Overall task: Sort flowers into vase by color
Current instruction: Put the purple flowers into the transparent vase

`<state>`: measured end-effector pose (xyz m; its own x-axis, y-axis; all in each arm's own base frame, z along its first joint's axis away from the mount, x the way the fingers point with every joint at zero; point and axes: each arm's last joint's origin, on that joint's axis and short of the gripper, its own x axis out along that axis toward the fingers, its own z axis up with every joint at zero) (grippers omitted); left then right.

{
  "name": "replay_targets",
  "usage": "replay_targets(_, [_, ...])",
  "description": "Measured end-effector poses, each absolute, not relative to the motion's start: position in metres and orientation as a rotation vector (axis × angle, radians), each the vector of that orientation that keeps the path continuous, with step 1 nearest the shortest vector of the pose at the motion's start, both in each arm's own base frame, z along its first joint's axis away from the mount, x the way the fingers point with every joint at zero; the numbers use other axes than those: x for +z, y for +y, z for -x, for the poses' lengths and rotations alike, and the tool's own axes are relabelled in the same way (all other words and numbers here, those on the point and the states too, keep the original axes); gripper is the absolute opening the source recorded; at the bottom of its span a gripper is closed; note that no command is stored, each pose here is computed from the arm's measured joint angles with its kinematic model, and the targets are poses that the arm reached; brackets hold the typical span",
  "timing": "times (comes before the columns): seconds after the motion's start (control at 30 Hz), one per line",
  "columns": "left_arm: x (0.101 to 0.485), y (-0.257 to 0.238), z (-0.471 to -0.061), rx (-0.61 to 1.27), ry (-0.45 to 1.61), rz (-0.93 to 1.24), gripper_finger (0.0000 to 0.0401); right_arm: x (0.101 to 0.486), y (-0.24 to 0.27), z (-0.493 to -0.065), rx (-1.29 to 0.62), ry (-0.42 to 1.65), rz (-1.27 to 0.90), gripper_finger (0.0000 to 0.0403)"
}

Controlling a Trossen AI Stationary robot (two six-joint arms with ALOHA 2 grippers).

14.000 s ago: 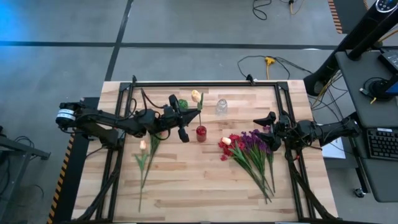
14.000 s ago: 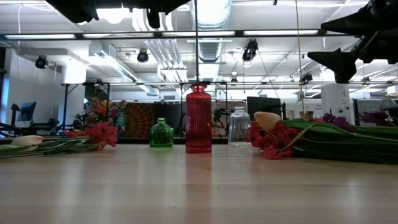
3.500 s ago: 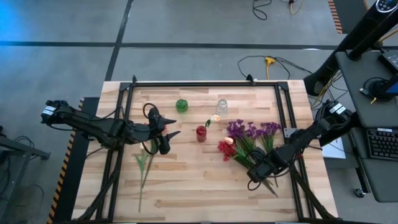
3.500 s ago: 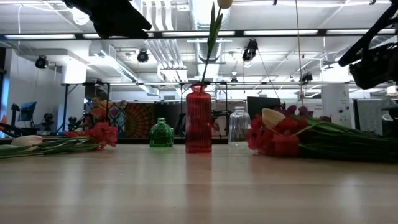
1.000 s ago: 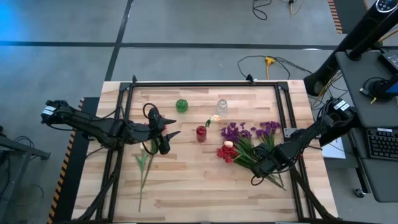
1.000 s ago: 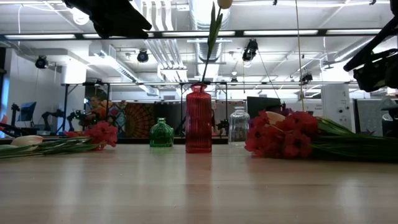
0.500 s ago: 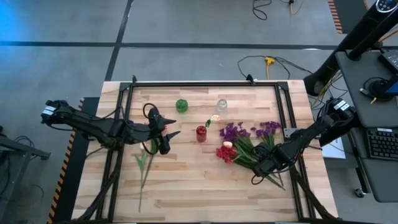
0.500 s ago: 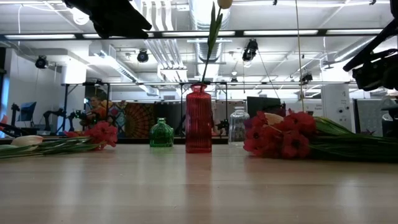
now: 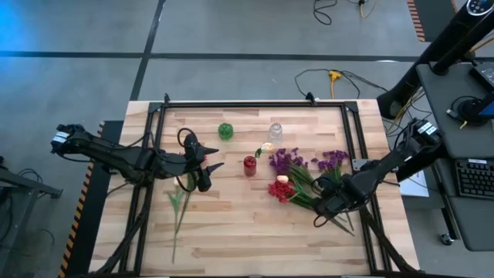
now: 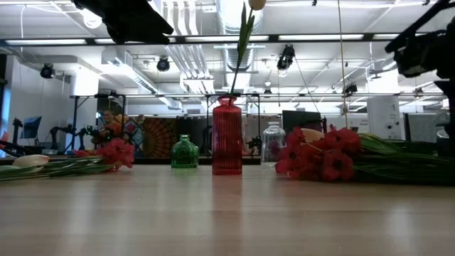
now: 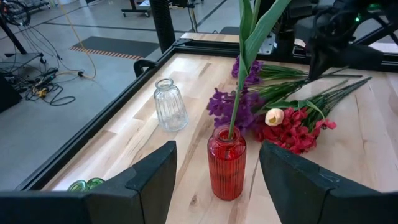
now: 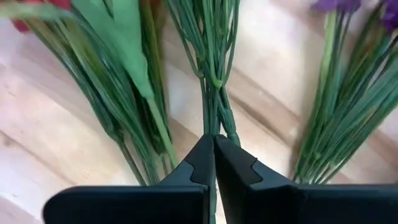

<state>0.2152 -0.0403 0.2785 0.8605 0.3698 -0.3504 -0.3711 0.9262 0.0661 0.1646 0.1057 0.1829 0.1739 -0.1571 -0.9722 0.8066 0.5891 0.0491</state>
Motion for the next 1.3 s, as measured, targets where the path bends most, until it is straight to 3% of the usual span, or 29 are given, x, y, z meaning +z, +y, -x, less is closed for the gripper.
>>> replay_targets(0.2, [0.279, -0.04, -0.215, 0.388, 0.367, 0.003, 0.0212, 0.209, 0.1, -0.153, -0.705, 0.962, -0.683, 0.0009])
replay_targets(0.37, [0.278, -0.04, -0.215, 0.388, 0.368, 0.003, 0.0212, 0.215, 0.097, -0.145, -0.673, 0.936, -0.721, 0.0009])
replay_targets(0.67, [0.278, -0.04, -0.215, 0.389, 0.367, 0.003, 0.0212, 0.189, 0.099, -0.15, -0.679, 1.135, -0.565, 0.0015])
replay_targets(0.83, [0.278, -0.04, -0.215, 0.388, 0.367, 0.003, 0.0212, 0.174, 0.097, -0.16, -0.658, 1.284, -0.465, 0.0047])
replay_targets(1.07, [0.278, -0.04, -0.215, 0.386, 0.37, -0.011, 0.0212, 0.157, 0.099, -0.169, -0.44, 1.449, -0.192, 0.0106])
replay_targets(1.3, [0.278, -0.04, -0.215, 0.384, 0.373, -0.024, 0.0212, 0.15, 0.09, -0.177, -0.462, 1.483, -0.181, 0.0116])
